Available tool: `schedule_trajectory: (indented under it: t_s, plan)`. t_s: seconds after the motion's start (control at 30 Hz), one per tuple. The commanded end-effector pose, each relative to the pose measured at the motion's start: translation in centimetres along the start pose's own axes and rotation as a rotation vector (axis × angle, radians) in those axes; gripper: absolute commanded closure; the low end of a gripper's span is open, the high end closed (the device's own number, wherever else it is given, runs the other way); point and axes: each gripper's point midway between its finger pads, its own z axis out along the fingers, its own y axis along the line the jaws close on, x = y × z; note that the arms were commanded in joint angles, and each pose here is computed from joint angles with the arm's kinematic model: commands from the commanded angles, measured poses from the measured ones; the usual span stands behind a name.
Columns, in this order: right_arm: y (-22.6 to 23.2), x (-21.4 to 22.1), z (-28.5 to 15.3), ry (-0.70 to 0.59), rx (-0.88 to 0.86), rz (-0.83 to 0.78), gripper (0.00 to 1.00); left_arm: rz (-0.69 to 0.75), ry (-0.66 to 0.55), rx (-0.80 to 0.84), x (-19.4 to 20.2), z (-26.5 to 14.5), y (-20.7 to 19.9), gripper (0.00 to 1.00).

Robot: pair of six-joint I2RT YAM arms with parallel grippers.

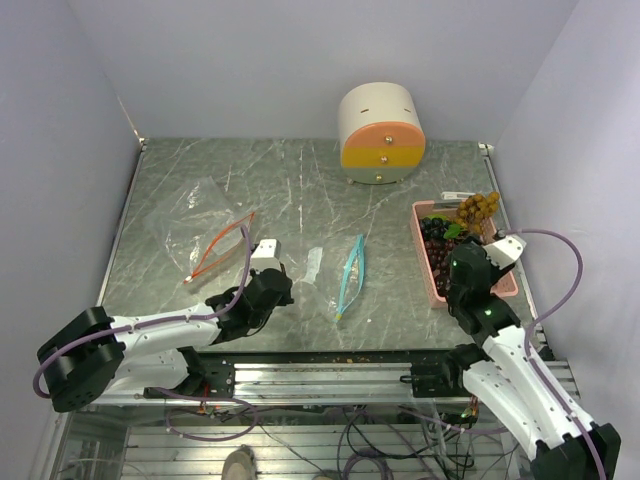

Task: Open the zip-top bag and remove the fake food
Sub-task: Place the fake fruit in the bin, then move the zipper food storage bag to the center of the board.

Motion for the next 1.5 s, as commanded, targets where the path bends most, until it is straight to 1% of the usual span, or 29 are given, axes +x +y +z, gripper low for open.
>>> schedule_trajectory:
  t_s: [0.0, 0.07, 0.17, 0.2, 0.23, 0.33, 0.4, 0.53, 0.67, 0.77, 0.8, 0.83, 0.87, 0.9, 0.97, 1.03, 1.13, 1.2, 1.23, 1.37, 1.4, 1.47]
  plan:
    - [-1.9, 0.9, 0.6, -0.005, 0.111, 0.036, 0.53, -0.017, -0.018, 0.040, -1.2, 0.1, -1.5, 0.93]
    - [-2.5, 1.2, 0.6, -0.009, 0.140, 0.047, 0.54, -0.010, -0.012, 0.039, -1.2, 0.2, -1.6, 0.93]
    - [-2.6, 1.3, 0.9, -0.011, 0.137, 0.044, 0.52, -0.011, -0.017, 0.045, -1.4, 0.2, -1.8, 0.93]
    - [-2.6, 1.4, 1.0, -0.008, 0.139, 0.041, 0.47, -0.011, -0.017, 0.045, -1.4, 0.2, -1.8, 0.93]
    - [-2.6, 1.5, 1.0, -0.004, 0.143, 0.039, 0.39, -0.011, -0.014, 0.042, -1.3, 0.2, -1.8, 0.93]
    - [-2.6, 1.7, 1.2, 0.007, 0.158, 0.032, 0.23, -0.009, -0.012, 0.035, -1.4, 0.2, -1.7, 0.93]
    - [-2.6, 1.6, 1.2, 0.007, 0.160, 0.027, 0.15, -0.006, -0.010, 0.031, -1.4, 0.3, -1.7, 0.93]
    - [-2.1, 1.6, 1.4, 0.011, 0.134, 0.015, 0.10, -0.006, -0.005, 0.035, -1.2, 0.4, -1.8, 0.93]
    - [-1.1, 1.7, 1.5, 0.027, 0.086, -0.006, 0.09, -0.004, -0.001, 0.038, -1.2, 0.5, -2.0, 0.93]
    - [0.7, 1.6, 1.4, 0.044, -0.013, -0.044, 0.13, -0.003, -0.004, 0.029, -1.3, 0.5, -1.8, 0.93]
    - [1.7, 1.5, 1.3, 0.054, -0.073, -0.055, 0.16, -0.007, -0.007, 0.021, -1.4, 0.5, -1.7, 0.92]
    - [3.6, 1.6, 1.0, 0.069, -0.179, -0.065, 0.20, -0.009, -0.011, 0.017, -1.4, 0.4, -1.5, 0.92]
    - [4.7, 1.5, 0.8, 0.065, -0.245, -0.078, 0.21, -0.016, -0.016, 0.011, -1.5, 0.4, -1.4, 0.92]
    - [6.6, 1.9, 0.1, 0.082, -0.364, -0.094, 0.22, -0.022, -0.020, 0.004, -1.5, 0.4, -1.1, 0.93]
    - [9.1, 2.0, -1.4, 0.084, -0.539, -0.111, 0.25, -0.049, -0.041, 0.003, -1.6, 0.2, -0.8, 0.93]
    - [10.7, 1.8, -2.7, 0.082, -0.653, -0.113, 0.28, -0.075, -0.064, 0.005, -1.9, 0.0, -0.6, 0.92]
    - [12.8, 1.5, -4.5, 0.087, -0.768, -0.125, 0.28, -0.087, -0.073, -0.016, -2.1, -0.1, -0.2, 0.90]
    - [14.4, 2.2, -5.8, 0.103, -0.834, -0.162, 0.28, -0.093, -0.074, -0.038, -2.2, -0.1, 0.1, 0.84]
    - [15.0, 2.8, -6.4, 0.116, -0.853, -0.185, 0.28, -0.102, -0.076, -0.045, -2.3, -0.1, 0.1, 0.76]
    - [18.3, 6.8, -9.7, 0.197, -0.975, -0.298, 0.28, -0.116, -0.081, -0.067, -2.5, -0.2, 0.3, 0.39]
    - [18.9, 8.0, -10.5, 0.224, -0.995, -0.322, 0.28, -0.121, -0.083, -0.073, -2.7, -0.3, 0.4, 0.32]
    - [19.7, 10.4, -11.9, 0.262, -1.019, -0.348, 0.28, -0.130, -0.091, -0.081, -3.2, -0.7, 0.5, 0.22]
